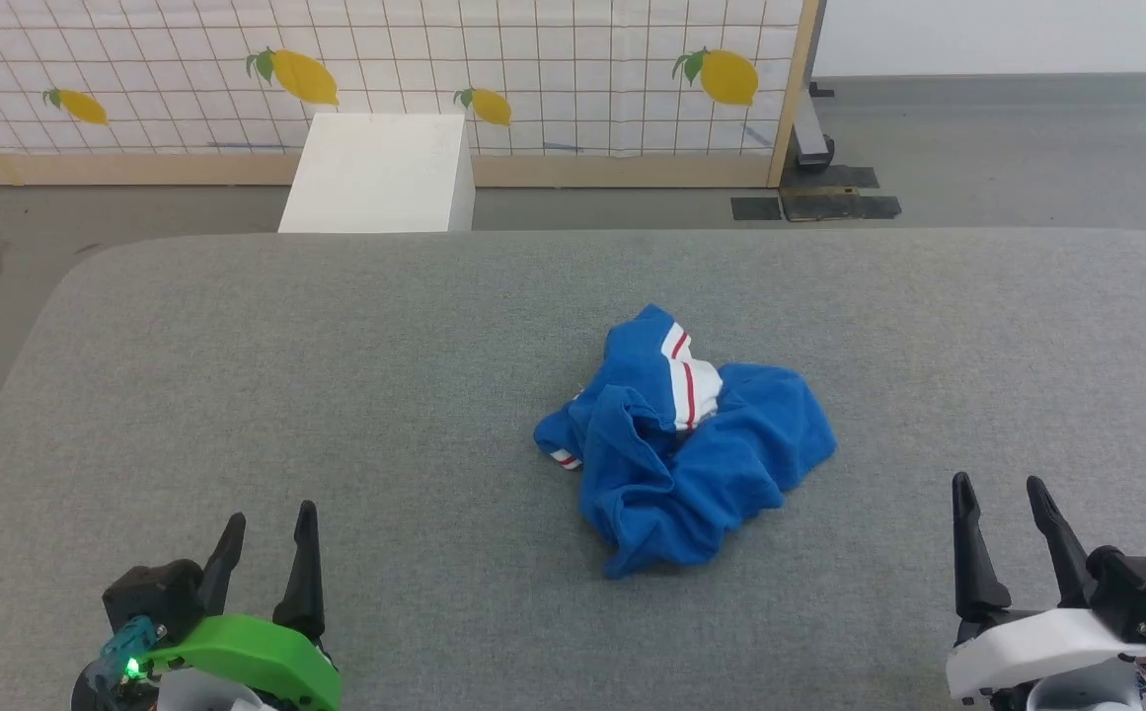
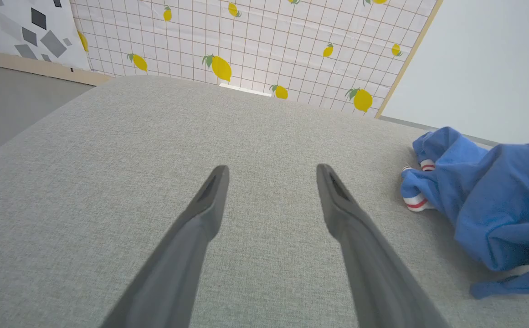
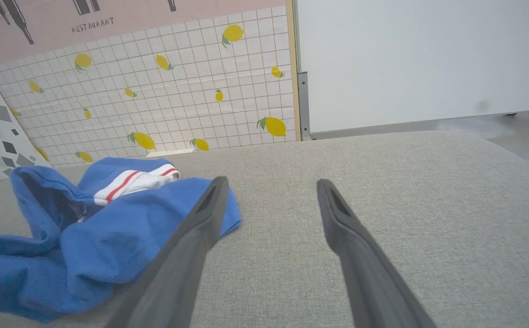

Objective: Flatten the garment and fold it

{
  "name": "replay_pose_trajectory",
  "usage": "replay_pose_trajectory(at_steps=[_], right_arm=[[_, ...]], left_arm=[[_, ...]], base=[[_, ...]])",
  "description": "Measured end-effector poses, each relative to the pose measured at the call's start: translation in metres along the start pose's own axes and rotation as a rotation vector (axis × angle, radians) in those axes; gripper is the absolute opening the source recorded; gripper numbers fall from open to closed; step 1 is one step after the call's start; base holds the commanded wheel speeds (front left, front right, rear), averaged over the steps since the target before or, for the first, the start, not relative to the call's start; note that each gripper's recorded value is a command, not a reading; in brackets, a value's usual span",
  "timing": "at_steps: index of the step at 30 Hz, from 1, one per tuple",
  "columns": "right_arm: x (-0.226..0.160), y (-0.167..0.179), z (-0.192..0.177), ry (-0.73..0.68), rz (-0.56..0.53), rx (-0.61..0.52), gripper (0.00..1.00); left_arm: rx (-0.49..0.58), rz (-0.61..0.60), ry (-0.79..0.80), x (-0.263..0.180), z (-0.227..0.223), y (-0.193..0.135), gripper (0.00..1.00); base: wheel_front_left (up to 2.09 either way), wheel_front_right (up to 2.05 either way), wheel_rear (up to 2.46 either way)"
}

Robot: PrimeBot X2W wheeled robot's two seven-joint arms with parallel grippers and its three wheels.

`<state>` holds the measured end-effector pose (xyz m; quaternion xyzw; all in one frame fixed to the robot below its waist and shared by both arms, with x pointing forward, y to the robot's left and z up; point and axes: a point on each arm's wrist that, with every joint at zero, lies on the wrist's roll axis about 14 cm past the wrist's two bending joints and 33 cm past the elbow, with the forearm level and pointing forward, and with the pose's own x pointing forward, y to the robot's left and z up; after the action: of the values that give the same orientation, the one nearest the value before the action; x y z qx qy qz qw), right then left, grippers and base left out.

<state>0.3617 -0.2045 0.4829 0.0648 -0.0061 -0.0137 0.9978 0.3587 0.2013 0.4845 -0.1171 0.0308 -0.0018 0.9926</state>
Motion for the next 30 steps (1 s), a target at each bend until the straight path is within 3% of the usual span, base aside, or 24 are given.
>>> replay_pose_trajectory(at_steps=[7,16,22,30], right_arm=[[0.007,0.006,-0.006,0.053,0.017,-0.004,1.00],[0.059,0.058,-0.010,0.262,0.165,-0.107,1.00],[0.081,0.090,-0.042,0.542,0.262,-0.220,1.00],[0.090,0.092,-0.081,0.821,0.308,-0.408,1.00]], left_arm=[[0.007,-0.001,0.006,0.001,-0.002,0.000,1.00],[0.009,-0.001,0.019,0.006,-0.008,-0.003,1.00],[0.035,0.009,0.022,0.015,-0.009,-0.001,1.00],[0.055,0.004,0.025,0.030,-0.013,-0.002,1.00]], base=[[0.00,0.00,0.00],[0.00,0.00,0.00],[0.00,0.00,0.00],[0.00,0.00,0.00]])
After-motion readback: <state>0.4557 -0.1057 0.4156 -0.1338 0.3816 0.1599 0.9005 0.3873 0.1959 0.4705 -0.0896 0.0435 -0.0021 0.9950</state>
